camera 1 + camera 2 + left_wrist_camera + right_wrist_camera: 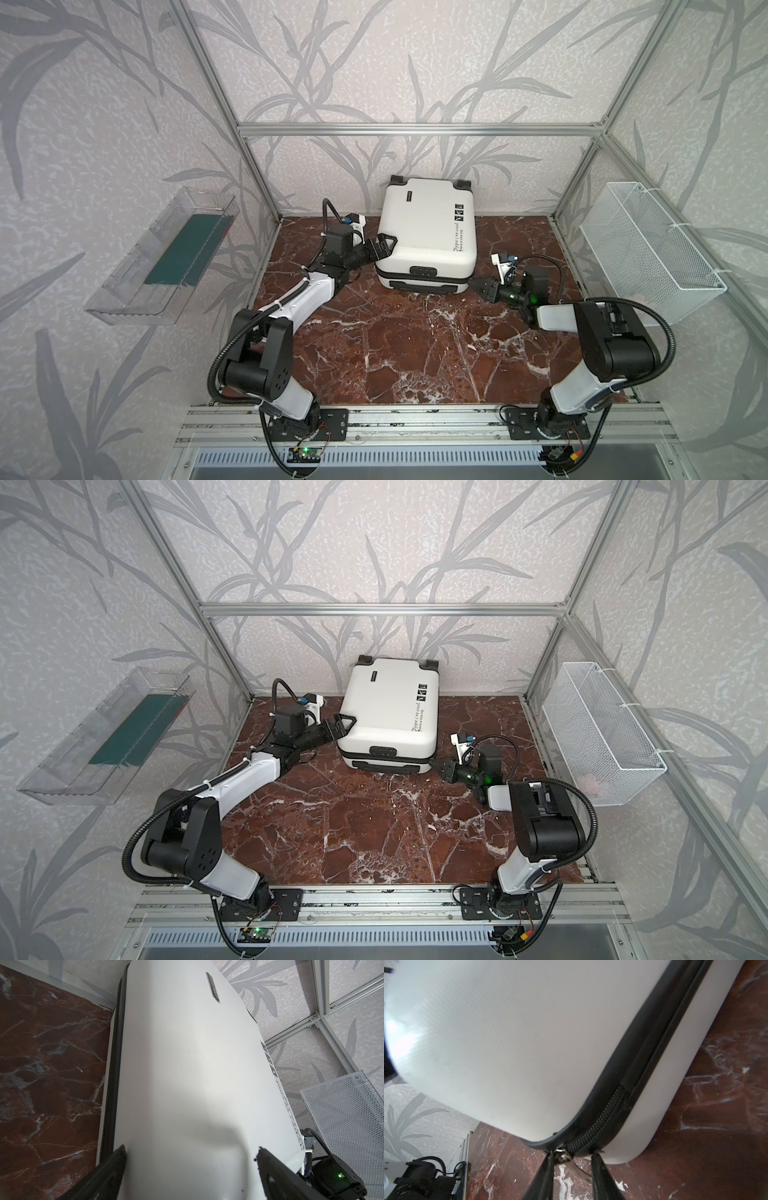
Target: Pack the luggage
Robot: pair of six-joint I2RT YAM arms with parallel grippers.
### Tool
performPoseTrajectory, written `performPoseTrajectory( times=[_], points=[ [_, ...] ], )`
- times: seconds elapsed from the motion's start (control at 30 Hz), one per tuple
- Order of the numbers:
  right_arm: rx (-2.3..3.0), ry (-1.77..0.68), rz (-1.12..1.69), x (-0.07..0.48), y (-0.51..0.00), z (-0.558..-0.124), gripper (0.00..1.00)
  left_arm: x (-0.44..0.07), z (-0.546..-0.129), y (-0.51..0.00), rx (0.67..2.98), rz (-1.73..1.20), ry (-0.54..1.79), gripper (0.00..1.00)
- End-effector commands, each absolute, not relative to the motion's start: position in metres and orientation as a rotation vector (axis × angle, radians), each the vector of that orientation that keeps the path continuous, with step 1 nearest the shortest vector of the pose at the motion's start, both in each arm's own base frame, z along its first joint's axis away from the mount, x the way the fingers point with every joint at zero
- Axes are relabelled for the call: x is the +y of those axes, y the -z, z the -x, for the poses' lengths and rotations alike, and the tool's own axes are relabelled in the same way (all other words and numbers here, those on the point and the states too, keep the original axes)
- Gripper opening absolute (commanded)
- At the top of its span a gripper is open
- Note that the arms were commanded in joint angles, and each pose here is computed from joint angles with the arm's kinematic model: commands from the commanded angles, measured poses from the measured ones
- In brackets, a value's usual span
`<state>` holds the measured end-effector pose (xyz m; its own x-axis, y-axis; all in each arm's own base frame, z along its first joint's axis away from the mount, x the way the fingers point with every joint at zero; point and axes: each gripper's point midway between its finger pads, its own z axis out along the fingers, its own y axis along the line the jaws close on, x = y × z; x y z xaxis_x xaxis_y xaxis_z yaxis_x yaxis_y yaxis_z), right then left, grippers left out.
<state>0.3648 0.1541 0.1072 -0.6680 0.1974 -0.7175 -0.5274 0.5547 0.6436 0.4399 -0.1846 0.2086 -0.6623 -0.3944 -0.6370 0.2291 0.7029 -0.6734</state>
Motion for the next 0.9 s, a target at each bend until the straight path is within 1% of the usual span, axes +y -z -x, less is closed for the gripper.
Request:
performPoseTrajectory(
  times=[0.0,0.03,0.07,0.17,0.23,0.27,0.4,0.47,0.57,0.67,0.87],
  points=[
    [1.984,-1.182,0.32,0.164,-0.111,-0.367,0.16,-0.204,-0.436,-0.219,2.065,0.064,1.035,0.99],
    [1.984,-1.185,0.32,0.165,-0.112,-0.367,0.11,-0.204,-0.436,-0.22,2.063,0.064,1.034,0.99],
    [1.983,-1.186,0.321,0.165,-0.112,-0.366,0.09,-0.204,-0.437,-0.22,2.063,0.064,1.035,0.99],
    [1.984,-1.184,0.319,0.164,-0.112,-0.364,0.07,-0.203,-0.436,-0.22,2.062,0.064,1.034,0.99],
    [1.984,-1.179,0.316,0.164,-0.112,-0.364,0.09,-0.203,-0.436,-0.22,2.062,0.064,1.034,0.99],
    [2.008,-1.187,0.301,0.164,-0.108,-0.362,0.12,-0.203,-0.436,-0.22,2.062,0.065,1.033,0.99],
    [2.023,-1.188,0.292,0.164,-0.105,-0.361,0.13,-0.203,-0.436,-0.219,2.063,0.065,1.031,0.99],
    [2.026,-1.193,0.296,0.165,-0.105,-0.36,0.15,-0.203,-0.437,-0.219,2.062,0.066,1.029,0.99],
    [2.027,-1.185,0.295,0.165,-0.105,-0.359,0.13,-0.203,-0.437,-0.219,2.062,0.067,1.03,0.99],
    [2.032,-1.186,0.289,0.164,-0.105,-0.355,0.12,-0.203,-0.437,-0.219,2.064,0.067,1.031,0.99],
    [2.032,-1.177,0.286,0.163,-0.107,-0.348,0.0,-0.203,-0.437,-0.219,2.064,0.067,1.031,0.99]
  ],
)
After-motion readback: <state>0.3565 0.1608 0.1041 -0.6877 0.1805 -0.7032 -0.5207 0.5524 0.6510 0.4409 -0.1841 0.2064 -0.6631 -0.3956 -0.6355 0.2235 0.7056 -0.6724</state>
